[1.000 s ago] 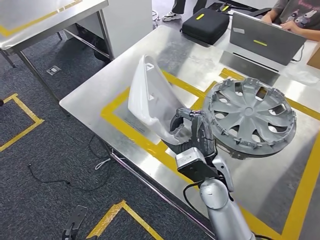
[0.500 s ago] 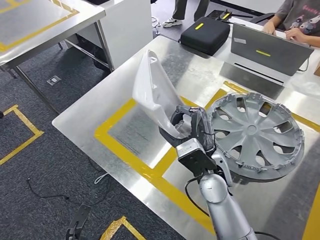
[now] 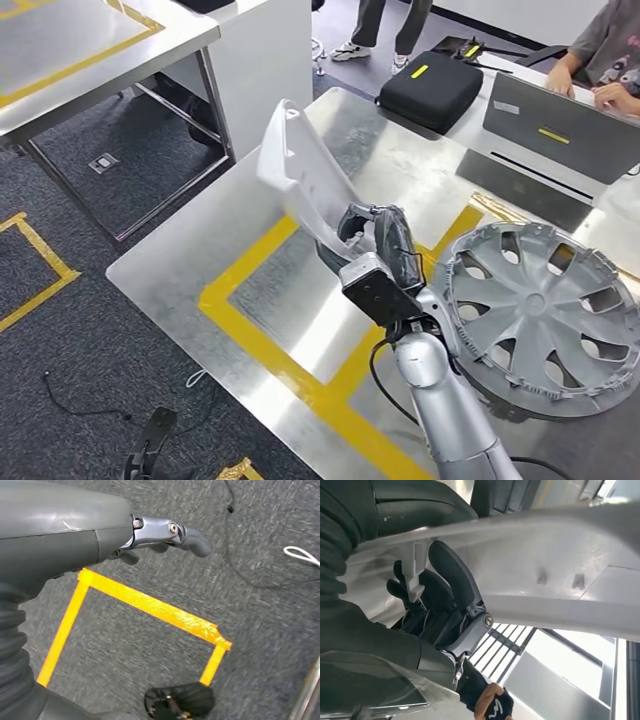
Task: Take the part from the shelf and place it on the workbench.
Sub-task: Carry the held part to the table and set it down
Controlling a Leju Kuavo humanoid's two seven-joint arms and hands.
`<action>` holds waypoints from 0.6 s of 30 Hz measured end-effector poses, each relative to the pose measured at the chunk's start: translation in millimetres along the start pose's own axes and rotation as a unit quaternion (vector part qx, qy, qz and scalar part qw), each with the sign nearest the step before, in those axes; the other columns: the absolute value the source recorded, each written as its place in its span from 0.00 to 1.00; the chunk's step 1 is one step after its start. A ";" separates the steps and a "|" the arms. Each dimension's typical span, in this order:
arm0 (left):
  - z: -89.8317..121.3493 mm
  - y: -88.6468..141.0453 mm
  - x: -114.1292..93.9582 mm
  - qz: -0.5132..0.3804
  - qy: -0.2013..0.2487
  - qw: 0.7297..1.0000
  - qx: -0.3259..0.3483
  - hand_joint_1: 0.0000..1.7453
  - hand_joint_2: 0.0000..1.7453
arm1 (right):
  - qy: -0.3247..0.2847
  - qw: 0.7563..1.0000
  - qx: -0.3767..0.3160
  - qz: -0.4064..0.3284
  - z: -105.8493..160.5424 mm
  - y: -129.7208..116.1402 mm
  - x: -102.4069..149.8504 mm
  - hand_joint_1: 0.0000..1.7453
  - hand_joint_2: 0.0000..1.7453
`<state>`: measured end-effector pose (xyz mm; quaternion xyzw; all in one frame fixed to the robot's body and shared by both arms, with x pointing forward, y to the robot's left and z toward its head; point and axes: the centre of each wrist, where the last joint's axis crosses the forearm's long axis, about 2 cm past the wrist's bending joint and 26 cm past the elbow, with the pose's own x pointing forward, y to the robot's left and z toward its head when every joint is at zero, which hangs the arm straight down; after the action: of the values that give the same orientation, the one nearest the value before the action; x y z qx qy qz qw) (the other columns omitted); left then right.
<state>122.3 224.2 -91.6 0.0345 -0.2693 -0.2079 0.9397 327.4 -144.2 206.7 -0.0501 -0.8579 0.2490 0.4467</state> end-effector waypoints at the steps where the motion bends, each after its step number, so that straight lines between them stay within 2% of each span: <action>1: -0.2 0.0 0.8 -0.001 -0.001 1.000 0.000 0.00 1.00 | 0.006 1.000 0.004 0.003 0.0 1.1 -2.8 1.00 1.00; 9: -0.4 -1.5 3.0 -0.007 -0.004 1.000 -0.003 0.00 1.00 | 0.048 0.998 0.035 0.015 2.8 10.0 -20.4 1.00 1.00; 18: -0.8 -1.8 4.9 -0.017 -0.010 1.000 -0.010 0.00 1.00 | 0.128 0.985 0.086 0.073 6.4 24.3 -50.6 1.00 1.00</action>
<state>125.8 220.5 -90.2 0.0277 -0.2756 -0.2273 0.9336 349.1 -141.1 154.7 -0.1056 -0.7632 0.3454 0.5358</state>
